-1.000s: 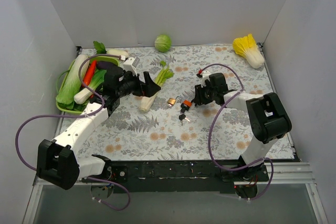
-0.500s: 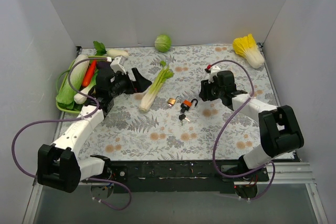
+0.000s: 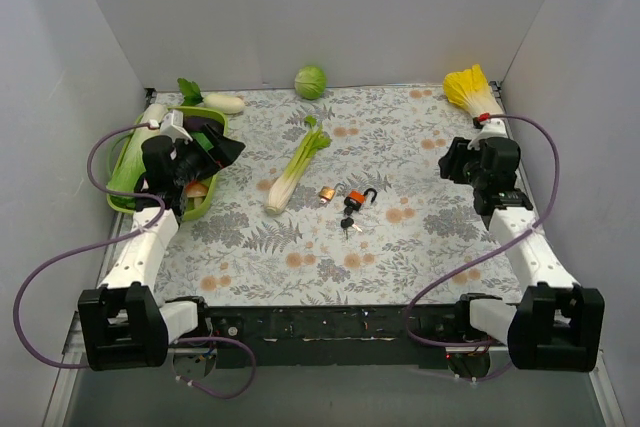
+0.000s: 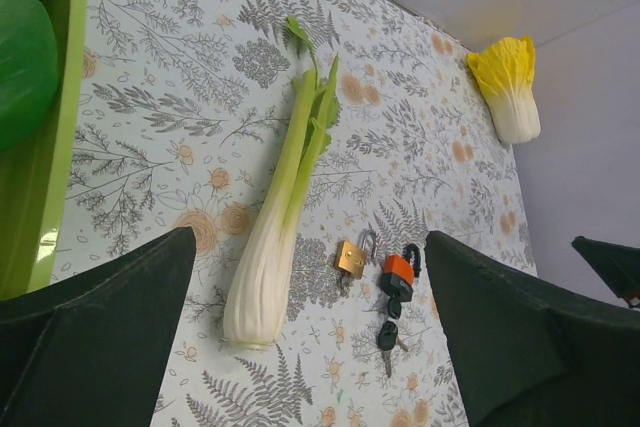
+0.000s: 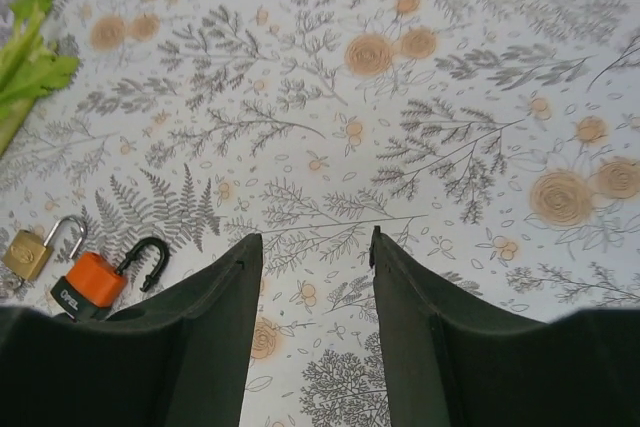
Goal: Unlock with the key
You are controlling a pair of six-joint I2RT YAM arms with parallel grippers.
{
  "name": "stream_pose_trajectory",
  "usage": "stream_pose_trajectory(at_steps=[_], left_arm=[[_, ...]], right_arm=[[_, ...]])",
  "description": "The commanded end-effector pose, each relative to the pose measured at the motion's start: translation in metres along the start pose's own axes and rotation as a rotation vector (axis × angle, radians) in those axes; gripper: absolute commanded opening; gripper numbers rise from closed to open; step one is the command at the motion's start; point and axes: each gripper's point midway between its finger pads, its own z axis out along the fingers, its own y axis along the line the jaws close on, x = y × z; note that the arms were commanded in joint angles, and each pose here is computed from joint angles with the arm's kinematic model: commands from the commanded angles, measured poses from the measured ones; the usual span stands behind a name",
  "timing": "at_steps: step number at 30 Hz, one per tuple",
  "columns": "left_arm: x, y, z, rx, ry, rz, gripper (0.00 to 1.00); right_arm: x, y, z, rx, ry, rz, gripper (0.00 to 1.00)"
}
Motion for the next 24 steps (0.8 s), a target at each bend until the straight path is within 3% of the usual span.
stream_pose_trajectory(at_steps=[1, 4, 9, 24], left_arm=[[-0.035, -0.037, -0.018, 0.099, -0.086, 0.135, 0.98], [-0.047, -0.054, -0.028, 0.146, -0.116, 0.239, 0.98], [-0.055, -0.065, -0.038, 0.168, -0.151, 0.286, 0.98], [-0.052, -0.076, -0.045, 0.219, -0.152, 0.321, 0.98]], right_arm=[[-0.033, -0.001, -0.034, 0.041, -0.115, 0.001, 0.55], [-0.049, 0.007, -0.054, 0.018, -0.183, -0.010, 0.55], [-0.062, 0.021, -0.080, -0.040, -0.288, -0.032, 0.56], [-0.070, 0.027, -0.097, -0.067, -0.379, -0.106, 0.56]])
